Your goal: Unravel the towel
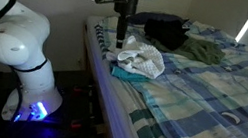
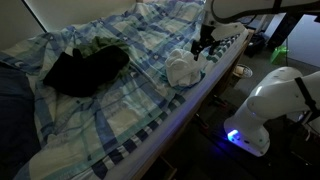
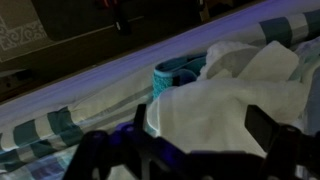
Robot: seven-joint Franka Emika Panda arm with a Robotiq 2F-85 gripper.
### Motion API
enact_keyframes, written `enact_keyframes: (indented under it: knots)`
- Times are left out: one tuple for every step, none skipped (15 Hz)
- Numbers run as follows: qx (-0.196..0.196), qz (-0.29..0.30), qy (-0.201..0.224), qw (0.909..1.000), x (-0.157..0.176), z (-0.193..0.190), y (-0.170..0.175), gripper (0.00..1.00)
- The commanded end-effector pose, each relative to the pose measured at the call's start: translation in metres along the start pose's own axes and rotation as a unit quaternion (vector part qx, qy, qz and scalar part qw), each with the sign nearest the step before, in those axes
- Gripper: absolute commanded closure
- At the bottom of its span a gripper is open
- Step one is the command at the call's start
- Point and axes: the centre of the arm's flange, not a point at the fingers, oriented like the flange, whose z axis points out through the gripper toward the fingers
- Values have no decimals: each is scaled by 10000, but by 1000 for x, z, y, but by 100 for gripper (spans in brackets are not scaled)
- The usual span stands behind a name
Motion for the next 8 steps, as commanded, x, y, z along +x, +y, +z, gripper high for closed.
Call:
enact_keyframes:
  knots:
    - [-2, 157, 11, 9999, 0, -18, 10, 0]
    - [28, 163, 16, 9999, 1, -20, 12, 0]
    - [53, 159, 29, 9999, 2, -21, 13, 0]
    - [67, 179, 32, 9998, 4, -21, 14, 0]
    - [110, 164, 18, 9998, 6, -20, 15, 0]
    - [171, 123, -22, 9998, 8, -18, 17, 0]
    - [244, 90, -67, 9996, 12, -14, 18, 0]
    - [279, 83, -80, 9995, 15, -10, 20, 0]
